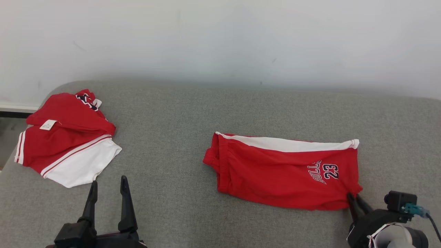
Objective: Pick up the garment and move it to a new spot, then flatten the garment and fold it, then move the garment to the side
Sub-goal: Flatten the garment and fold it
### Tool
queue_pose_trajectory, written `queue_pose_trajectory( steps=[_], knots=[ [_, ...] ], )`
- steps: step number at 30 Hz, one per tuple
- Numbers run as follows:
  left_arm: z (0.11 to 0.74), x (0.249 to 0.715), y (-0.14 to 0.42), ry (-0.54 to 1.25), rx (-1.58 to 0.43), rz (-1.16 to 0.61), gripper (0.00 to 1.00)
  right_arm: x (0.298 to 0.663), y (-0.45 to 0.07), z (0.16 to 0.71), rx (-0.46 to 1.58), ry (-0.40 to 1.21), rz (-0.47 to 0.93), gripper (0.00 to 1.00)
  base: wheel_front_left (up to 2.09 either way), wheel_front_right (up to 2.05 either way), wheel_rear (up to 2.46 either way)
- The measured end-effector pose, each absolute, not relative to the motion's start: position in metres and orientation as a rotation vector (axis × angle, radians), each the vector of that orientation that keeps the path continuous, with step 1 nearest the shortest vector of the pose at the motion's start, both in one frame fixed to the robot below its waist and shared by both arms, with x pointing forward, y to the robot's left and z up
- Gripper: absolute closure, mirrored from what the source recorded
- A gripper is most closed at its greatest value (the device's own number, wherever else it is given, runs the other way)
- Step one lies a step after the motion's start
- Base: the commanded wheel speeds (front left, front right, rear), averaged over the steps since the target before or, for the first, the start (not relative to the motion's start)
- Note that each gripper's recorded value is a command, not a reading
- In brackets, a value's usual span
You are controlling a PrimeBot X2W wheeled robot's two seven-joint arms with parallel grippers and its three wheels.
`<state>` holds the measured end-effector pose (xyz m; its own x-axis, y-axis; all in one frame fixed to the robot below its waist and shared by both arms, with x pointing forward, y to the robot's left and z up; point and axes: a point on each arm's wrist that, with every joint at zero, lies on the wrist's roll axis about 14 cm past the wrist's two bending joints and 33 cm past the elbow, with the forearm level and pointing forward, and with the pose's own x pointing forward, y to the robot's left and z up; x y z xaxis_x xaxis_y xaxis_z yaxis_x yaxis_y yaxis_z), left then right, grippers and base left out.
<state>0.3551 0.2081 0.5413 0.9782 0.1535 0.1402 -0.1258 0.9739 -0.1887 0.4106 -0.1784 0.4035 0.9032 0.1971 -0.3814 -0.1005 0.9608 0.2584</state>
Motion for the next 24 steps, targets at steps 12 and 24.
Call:
queue_pose_trajectory(
  steps=[12,24],
  knots=[
    [0.532,0.359,0.206,-0.129,-0.189,0.147,0.0,0.451,-0.2,0.443,0.202,0.329,0.113,0.0,0.0,0.0,0.0],
    [0.529,0.359,0.22,-0.12,-0.164,0.188,0.0,0.445,-0.188,0.383,0.234,0.569,0.047,0.0,0.0,0.0,0.0]
  ],
)
